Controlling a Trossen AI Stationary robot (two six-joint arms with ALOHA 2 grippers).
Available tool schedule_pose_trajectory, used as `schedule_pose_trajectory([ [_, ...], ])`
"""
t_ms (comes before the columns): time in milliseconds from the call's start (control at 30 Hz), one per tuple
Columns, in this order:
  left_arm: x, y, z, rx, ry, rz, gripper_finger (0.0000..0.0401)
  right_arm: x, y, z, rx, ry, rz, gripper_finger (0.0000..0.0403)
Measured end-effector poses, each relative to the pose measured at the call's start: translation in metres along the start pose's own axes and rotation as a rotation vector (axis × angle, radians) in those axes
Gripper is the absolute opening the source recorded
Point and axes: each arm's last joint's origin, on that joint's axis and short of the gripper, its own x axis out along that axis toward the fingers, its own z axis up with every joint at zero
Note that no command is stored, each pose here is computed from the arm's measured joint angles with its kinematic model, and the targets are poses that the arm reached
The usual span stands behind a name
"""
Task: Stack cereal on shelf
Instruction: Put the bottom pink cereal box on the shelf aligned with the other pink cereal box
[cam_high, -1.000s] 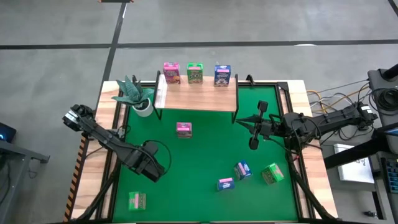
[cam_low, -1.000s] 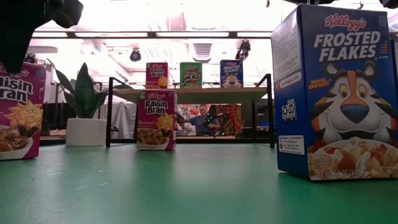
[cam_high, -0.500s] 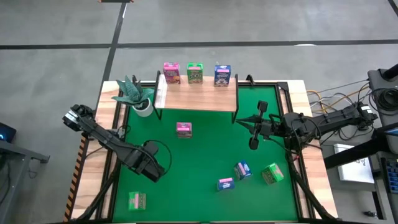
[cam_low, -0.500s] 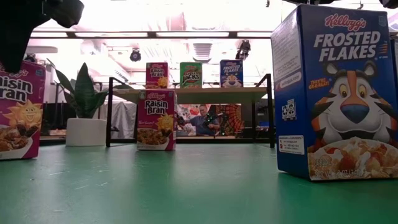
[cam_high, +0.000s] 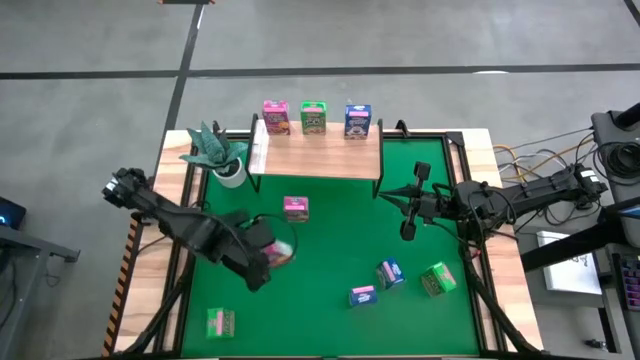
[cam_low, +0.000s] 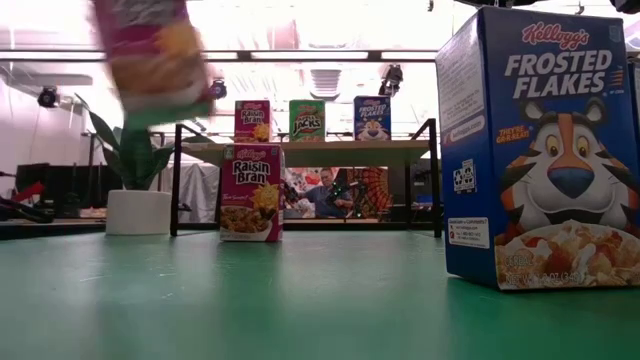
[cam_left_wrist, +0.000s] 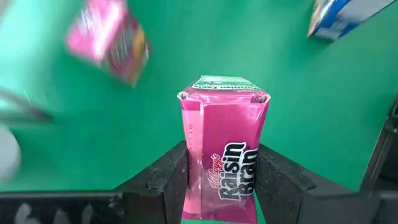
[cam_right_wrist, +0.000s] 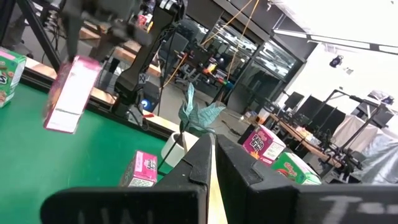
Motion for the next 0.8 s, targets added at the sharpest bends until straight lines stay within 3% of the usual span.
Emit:
schedule_pose_trajectory([
  [233, -0.022, 0.026, 0.044, 0.226, -0.124, 0.016, 0.0143, 0.0, 0.0, 0.0, 0.0, 0.001, 0.001, 0.0013],
  [433, -0.035, 0.06, 0.075, 0.352, -0.221, 0.163, 0.0143, 0.0, 0.0, 0.0, -0.001, 0.004, 0.002, 0.0013],
  [600, -0.041, 0.097, 0.097, 0.389, -0.23, 0.248, 0.0143, 0.0, 0.0, -0.001, 0.008, 0.004, 0.002, 0.0013],
  [800, -0.035, 0.15, 0.116, 0.357, -0.182, 0.319, 0.0143, 0.0, 0.001, -0.001, 0.009, 0.008, 0.005, 0.0013],
])
